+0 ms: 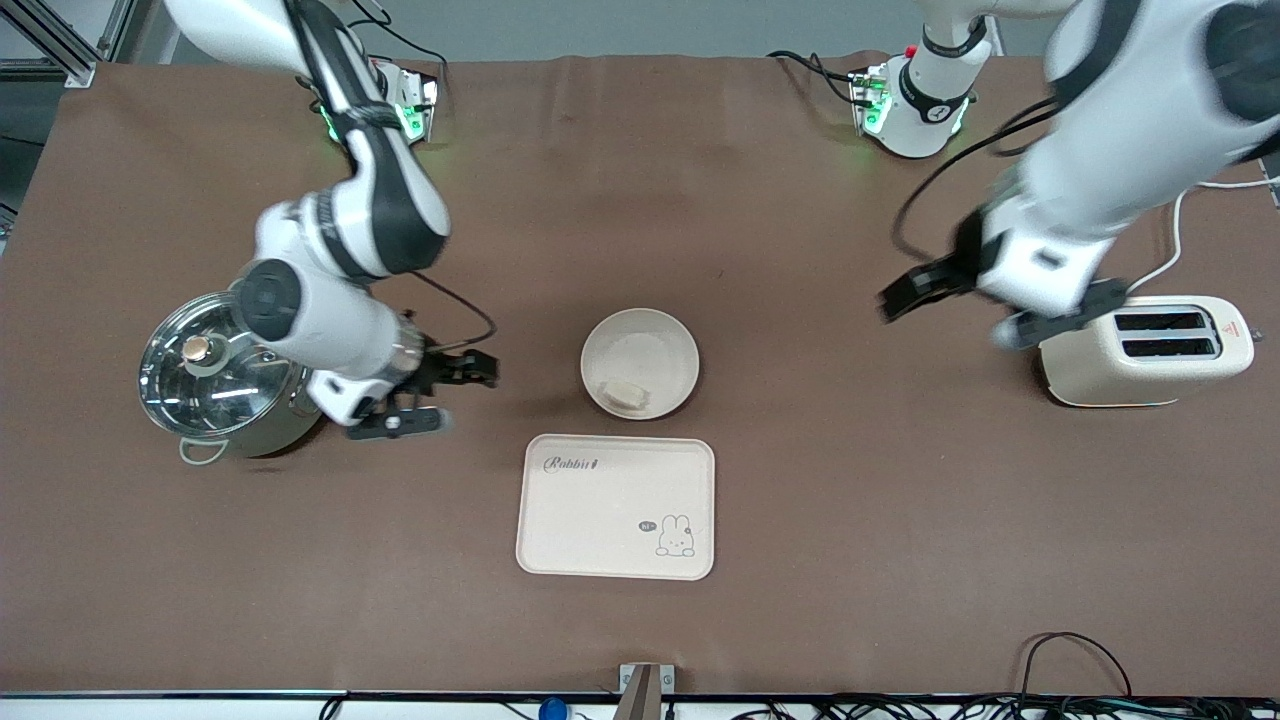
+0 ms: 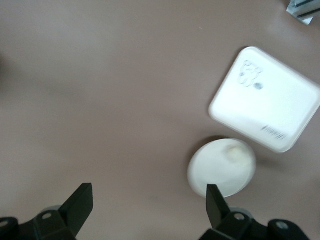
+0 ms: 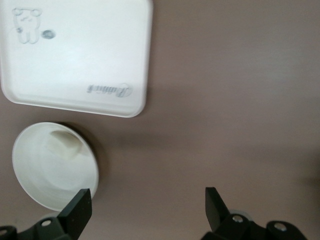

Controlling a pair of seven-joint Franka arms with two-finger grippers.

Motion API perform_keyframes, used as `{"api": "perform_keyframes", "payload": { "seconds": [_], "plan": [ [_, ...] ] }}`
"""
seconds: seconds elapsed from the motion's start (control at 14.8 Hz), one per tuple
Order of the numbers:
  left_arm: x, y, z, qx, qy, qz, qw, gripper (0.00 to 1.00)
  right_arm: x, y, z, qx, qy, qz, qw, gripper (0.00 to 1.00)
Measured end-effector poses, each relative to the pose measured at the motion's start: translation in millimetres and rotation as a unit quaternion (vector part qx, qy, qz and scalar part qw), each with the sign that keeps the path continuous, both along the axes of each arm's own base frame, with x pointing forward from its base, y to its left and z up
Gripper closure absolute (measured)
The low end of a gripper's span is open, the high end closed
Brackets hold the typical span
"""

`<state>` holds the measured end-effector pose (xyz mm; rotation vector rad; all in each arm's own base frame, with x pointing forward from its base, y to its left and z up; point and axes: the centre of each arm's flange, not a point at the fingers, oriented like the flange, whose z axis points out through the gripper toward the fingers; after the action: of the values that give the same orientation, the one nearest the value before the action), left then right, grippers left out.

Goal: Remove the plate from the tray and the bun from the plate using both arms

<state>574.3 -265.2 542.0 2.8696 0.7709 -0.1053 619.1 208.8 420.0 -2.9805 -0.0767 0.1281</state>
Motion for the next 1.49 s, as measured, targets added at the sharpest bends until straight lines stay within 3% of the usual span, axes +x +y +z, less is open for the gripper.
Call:
{"api": "perform_keyframes", "payload": {
  "seconds": [0.2,0.34,0.54,0.88,1.15,1.49],
  "plan": [
    [11,-83,-83,-0.028,0.023,0.135,0.99,0.0,6,-71,84,-0.036,-0.001,-0.023,0.999,0.0],
    [17,-122,-138,-0.05,0.031,0.209,0.976,0.0,1,-99,134,-0.044,-0.026,-0.032,0.998,0.0],
    [8,-176,-213,-0.08,0.038,0.265,0.96,0.0,-20,-131,191,-0.046,-0.057,-0.039,0.997,0.0],
    [-29,-241,-317,-0.111,0.046,0.307,0.944,0.0,-54,-224,232,-0.025,-0.057,-0.029,0.998,0.0],
    [-39,-252,-330,-0.114,0.047,0.307,0.944,0.0,-64,-259,221,-0.022,-0.052,-0.002,0.998,0.0],
    [-39,-248,-344,-0.125,0.036,0.314,0.941,0.0,-76,-245,214,-0.048,-0.05,0.023,0.997,0.0]
  ]
}}
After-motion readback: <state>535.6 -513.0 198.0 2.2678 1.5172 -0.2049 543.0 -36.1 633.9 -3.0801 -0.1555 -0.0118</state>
